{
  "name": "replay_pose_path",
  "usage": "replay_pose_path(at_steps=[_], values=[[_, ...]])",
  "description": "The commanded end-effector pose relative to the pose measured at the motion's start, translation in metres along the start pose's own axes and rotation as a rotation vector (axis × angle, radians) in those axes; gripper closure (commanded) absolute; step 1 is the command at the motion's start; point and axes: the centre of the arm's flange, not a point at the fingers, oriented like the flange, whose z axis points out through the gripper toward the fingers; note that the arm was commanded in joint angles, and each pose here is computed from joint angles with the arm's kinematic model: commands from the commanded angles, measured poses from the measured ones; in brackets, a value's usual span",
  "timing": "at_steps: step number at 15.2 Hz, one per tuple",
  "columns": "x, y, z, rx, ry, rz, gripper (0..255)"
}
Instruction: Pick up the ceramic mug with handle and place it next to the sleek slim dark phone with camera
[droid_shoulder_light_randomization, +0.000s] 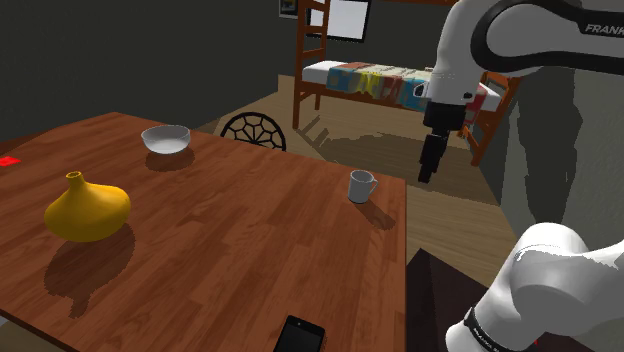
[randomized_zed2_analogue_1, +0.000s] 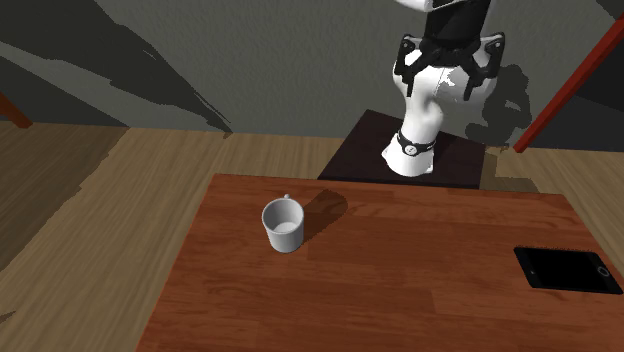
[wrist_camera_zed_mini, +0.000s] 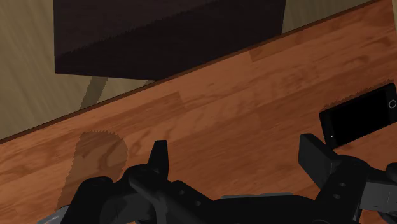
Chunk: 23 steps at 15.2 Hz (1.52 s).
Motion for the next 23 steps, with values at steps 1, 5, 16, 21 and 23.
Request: replay_pose_path(at_steps=[1, 5, 16, 21, 23], values=[[0.000, 0.000, 0.000, 0.000, 0.000, 0.000, 0], [0.029, 0.036, 0.019, -0.012, 0.013, -0.003, 0], [0.112, 0.135, 0.069, -0.046, 0.050, -0.012, 0], [0.150, 0.180, 0.089, -0.061, 0.067, -0.016, 0], [0.166, 0.199, 0.097, -0.067, 0.073, -0.017, 0]])
